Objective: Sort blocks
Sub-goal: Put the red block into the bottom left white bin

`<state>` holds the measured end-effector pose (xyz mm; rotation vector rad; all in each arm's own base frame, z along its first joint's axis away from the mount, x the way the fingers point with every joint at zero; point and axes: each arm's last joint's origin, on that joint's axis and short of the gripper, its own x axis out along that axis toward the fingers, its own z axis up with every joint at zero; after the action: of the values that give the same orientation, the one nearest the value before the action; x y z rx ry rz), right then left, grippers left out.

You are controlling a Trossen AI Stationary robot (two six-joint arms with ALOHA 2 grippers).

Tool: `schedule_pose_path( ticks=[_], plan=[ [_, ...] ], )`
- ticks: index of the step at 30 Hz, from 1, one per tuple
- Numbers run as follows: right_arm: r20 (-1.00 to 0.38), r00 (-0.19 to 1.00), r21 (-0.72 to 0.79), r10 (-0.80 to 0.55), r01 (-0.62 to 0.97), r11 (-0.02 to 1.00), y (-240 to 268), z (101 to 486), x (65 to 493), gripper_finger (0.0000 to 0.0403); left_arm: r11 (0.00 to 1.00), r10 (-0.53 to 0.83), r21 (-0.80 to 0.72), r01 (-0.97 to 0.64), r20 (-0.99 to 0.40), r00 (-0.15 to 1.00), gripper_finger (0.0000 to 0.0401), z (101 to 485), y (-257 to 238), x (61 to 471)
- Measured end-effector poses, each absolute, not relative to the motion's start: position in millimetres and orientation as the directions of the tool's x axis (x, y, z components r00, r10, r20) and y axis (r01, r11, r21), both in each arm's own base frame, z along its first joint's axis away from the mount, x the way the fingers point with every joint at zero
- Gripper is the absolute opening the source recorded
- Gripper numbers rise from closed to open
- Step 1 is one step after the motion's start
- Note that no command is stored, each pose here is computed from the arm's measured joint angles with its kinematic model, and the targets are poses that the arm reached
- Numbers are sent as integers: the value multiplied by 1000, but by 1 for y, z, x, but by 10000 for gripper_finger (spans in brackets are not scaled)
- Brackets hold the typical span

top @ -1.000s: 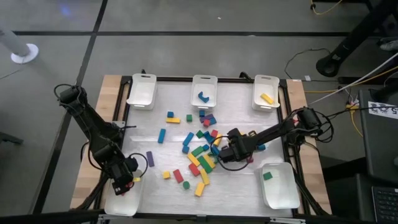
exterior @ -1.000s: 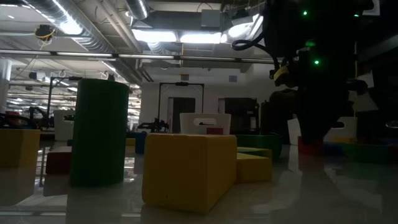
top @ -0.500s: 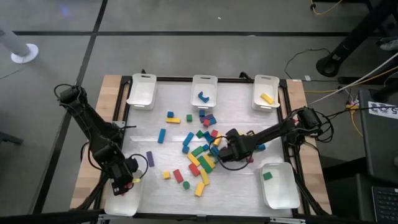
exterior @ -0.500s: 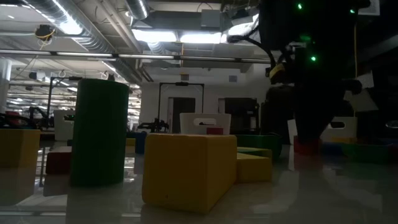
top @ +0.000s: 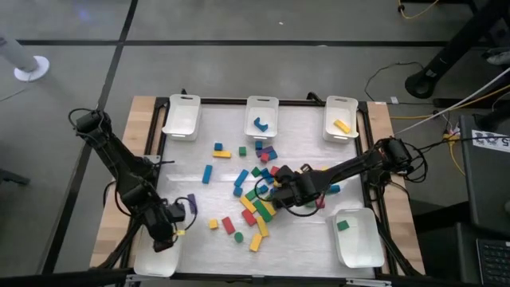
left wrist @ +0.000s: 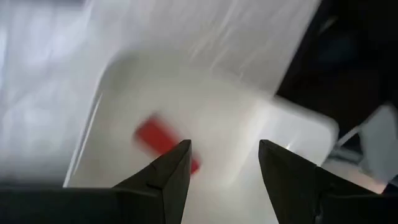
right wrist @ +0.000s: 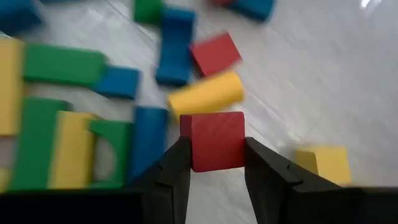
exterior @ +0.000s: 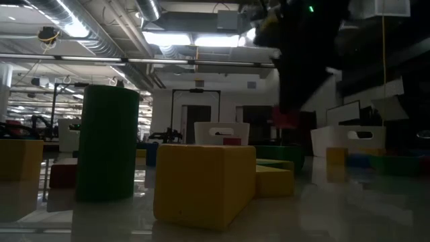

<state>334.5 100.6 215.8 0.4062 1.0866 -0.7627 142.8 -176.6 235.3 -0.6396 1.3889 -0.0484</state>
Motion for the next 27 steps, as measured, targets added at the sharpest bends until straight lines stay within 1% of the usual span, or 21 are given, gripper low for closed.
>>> schedule_pose_path(
  ticks=[4, 8, 10, 12, 16, 19, 21, 25, 27],
  plan=[
    [-876, 331, -33, -352, 687, 726, 104, 239, 345, 128, 841, -383, -485, -238, -846, 371, 175, 240, -176, 157],
    [-844, 405, -7, -351, 647, 763, 106, 262, 354, 128, 882, -313, -449, -141, -783, 538, 175, 246, -172, 172],
    [-830, 438, 5, -345, 625, 781, 107, 273, 358, 128, 909, -239, -397, -130, -749, 618, 175, 248, -169, 177],
    [-818, 467, 19, -336, 606, 795, 108, 283, 361, 128, 928, -146, -340, -152, -708, 691, 175, 250, -164, 183],
    [-794, 517, 54, -318, 582, 811, 109, 302, 364, 129, 964, 65, -171, -204, -593, 803, 175, 255, -156, 190],
    [-770, 561, 82, -304, 560, 824, 110, 315, 368, 129, 967, 200, -41, -250, -480, 854, 175, 261, -153, 195],
    [-750, 594, 103, -292, 541, 835, 111, 321, 371, 129, 961, 263, 34, -273, -409, 874, 175, 266, -152, 199],
    [-699, 666, 146, -261, 490, 859, 113, 334, 377, 129, 933, 357, 161, -323, -277, 892, 175, 277, -151, 206],
    [-674, 695, 153, -251, 464, 872, 114, 339, 379, 129, 920, 374, 213, -328, -233, 898, 175, 282, -151, 210]
  ],
)
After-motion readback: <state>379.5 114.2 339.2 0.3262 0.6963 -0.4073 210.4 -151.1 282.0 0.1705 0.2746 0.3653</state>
